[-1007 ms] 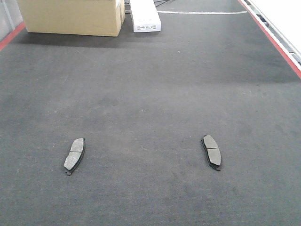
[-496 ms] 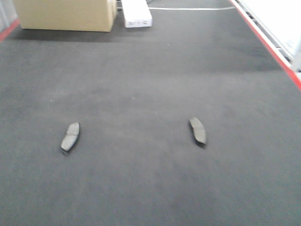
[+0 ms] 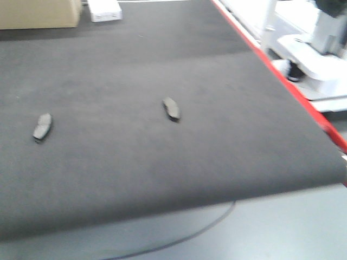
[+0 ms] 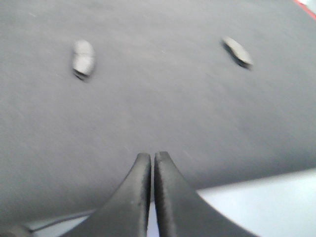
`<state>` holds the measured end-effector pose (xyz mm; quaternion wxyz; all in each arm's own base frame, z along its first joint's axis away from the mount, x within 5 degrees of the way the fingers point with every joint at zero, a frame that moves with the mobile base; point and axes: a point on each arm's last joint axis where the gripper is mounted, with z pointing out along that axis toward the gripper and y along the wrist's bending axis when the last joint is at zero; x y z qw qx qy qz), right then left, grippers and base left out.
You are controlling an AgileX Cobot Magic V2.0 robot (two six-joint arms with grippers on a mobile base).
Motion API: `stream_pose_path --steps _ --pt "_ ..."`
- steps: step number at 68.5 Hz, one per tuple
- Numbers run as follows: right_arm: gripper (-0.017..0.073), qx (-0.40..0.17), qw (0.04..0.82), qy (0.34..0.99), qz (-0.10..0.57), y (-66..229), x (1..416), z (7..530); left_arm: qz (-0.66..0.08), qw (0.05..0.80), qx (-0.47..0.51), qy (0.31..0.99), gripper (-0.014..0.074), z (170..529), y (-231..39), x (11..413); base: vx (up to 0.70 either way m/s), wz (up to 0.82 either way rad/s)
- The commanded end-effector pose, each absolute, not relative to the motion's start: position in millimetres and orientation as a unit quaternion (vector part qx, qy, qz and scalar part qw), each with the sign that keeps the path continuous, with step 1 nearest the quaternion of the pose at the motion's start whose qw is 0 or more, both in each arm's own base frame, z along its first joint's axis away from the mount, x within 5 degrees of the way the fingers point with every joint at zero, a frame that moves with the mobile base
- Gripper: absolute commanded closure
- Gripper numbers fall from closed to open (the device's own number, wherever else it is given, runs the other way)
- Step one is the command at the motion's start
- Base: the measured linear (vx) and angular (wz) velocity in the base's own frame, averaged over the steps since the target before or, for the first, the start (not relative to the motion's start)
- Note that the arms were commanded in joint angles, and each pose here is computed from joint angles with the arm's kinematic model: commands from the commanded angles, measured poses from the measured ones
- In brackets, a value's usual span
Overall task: Move and align brake pads A on conveyor
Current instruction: 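Back the base away from the conveyor belt and turn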
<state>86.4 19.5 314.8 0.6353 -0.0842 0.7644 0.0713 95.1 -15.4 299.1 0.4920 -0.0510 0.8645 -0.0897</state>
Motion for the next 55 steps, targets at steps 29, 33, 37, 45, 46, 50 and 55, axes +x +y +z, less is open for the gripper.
stream_pose_path --steps 29,33,37,45,46,50,55 --pt "0.0569 -0.078 0.671 0.734 0.065 18.1 88.1 329.9 -0.099 0.522 -0.044 0.846 0.06 311.4 -16.7 97.4 -0.33 -0.31" --pt "0.0569 -0.078 0.671 0.734 0.065 18.1 88.1 329.9 -0.099 0.522 -0.044 0.846 0.06 311.4 -16.7 97.4 -0.25 -0.42" --pt "0.0569 -0.078 0.671 0.734 0.065 18.1 88.1 329.9 -0.099 0.522 -0.044 0.846 0.06 311.4 -16.7 97.4 -0.23 -0.46" --pt "0.0569 -0.078 0.671 0.734 0.065 18.1 88.1 329.9 -0.099 0.522 -0.044 0.846 0.06 311.4 -16.7 97.4 -0.19 -0.54" --pt "0.0569 -0.078 0.671 0.734 0.065 18.1 88.1 329.9 -0.099 0.522 -0.044 0.846 0.06 311.4 -16.7 97.4 -0.17 -0.57" --pt "0.0569 -0.078 0.671 0.734 0.065 18.1 88.1 329.9 -0.099 0.522 -0.044 0.846 0.06 311.4 -16.7 97.4 -0.15 -0.6" --pt "0.0569 -0.078 0.671 0.734 0.065 18.1 88.1 329.9 -0.099 0.522 -0.044 0.846 0.06 311.4 -16.7 97.4 -0.12 -0.65"
